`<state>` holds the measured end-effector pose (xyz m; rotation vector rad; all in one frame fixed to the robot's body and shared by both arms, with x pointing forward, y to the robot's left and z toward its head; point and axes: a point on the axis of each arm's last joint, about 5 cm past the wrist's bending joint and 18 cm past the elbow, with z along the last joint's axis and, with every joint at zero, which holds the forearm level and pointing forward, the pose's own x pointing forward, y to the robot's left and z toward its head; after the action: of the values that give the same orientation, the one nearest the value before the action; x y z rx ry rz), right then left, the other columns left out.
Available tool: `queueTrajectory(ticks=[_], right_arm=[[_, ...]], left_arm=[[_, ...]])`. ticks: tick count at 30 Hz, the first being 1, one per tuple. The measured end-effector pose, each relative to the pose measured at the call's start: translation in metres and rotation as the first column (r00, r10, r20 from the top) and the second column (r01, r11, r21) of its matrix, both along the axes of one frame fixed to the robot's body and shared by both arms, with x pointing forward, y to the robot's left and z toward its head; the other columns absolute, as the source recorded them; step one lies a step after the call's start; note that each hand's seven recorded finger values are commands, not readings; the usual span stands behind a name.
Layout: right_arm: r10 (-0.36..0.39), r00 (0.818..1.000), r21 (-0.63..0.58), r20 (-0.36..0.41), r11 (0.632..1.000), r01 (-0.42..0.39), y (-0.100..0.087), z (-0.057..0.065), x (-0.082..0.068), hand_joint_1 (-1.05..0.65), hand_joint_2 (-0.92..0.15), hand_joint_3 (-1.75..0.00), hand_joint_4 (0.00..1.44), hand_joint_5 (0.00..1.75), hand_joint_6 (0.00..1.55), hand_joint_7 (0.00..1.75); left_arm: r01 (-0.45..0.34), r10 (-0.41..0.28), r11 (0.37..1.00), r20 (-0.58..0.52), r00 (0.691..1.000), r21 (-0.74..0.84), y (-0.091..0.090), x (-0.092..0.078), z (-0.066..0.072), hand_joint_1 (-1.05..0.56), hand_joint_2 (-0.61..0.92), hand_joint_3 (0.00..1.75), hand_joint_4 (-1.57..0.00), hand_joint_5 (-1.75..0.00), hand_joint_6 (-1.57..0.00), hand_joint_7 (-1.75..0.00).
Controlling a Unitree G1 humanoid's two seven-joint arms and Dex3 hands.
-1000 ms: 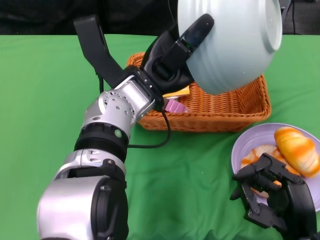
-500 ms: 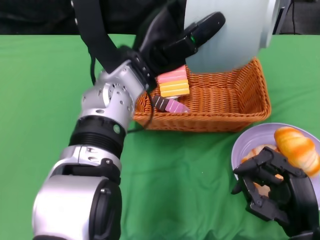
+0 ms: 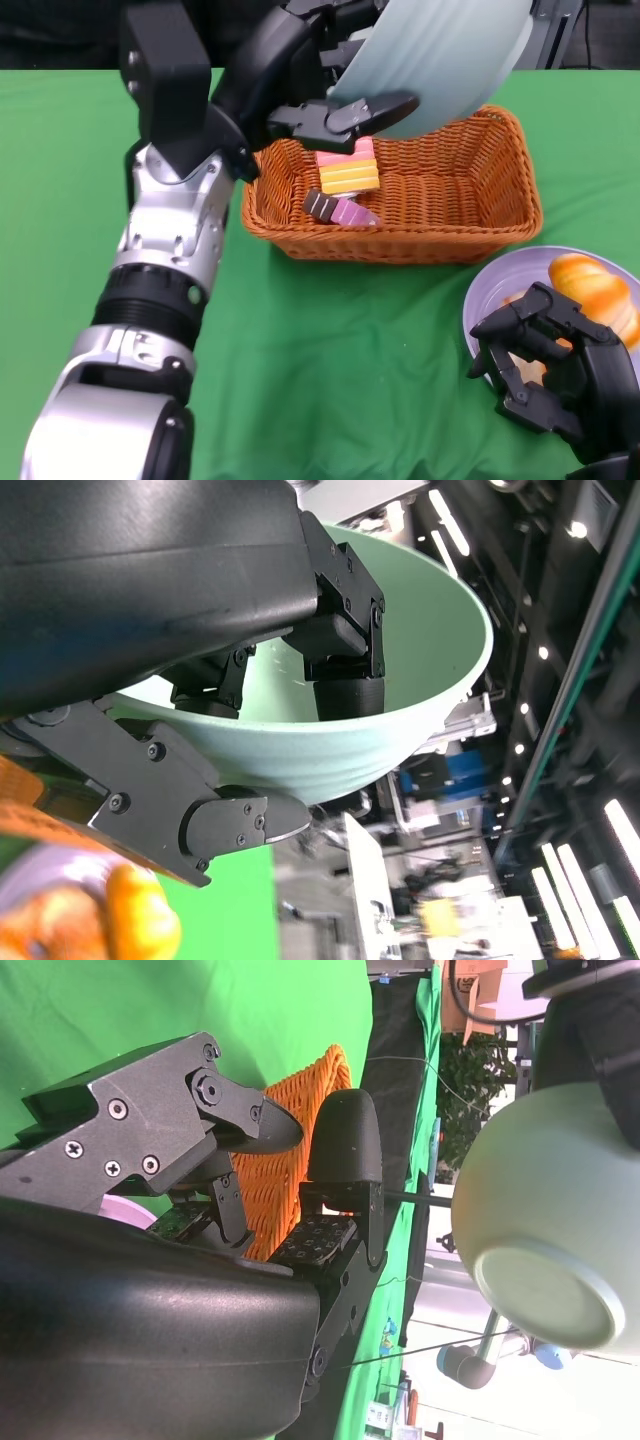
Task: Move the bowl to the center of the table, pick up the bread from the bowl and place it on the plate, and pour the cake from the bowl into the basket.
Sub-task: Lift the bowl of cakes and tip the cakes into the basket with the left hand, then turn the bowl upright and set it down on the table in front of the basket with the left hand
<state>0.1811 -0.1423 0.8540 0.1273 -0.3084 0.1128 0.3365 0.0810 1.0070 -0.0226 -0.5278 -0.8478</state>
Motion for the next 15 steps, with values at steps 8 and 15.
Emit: queueTrajectory(ticks=[8,15], right_arm=[[-0.019,1.0,-0.008,-0.006,1.0,0.019,-0.002,-0.001,0.0,-0.15,-0.71,-0.73,0.82,1.47,0.76,1.16],[-0.06,0.998,-0.017,0.014,0.998,0.06,-0.009,0.003,0.004,-0.11,-0.68,-0.81,0.8,1.48,0.77,1.13]], left_arm=[[-0.169,0.117,0.977,0.329,0.937,0.132,0.02,-0.013,-0.014,-0.04,0.6,1.06,-0.72,-1.73,-0.69,-1.46],[-0.327,0.234,0.935,0.461,0.856,0.134,0.045,-0.028,-0.04,0.02,0.61,1.04,-0.7,-1.73,-0.71,-1.43]])
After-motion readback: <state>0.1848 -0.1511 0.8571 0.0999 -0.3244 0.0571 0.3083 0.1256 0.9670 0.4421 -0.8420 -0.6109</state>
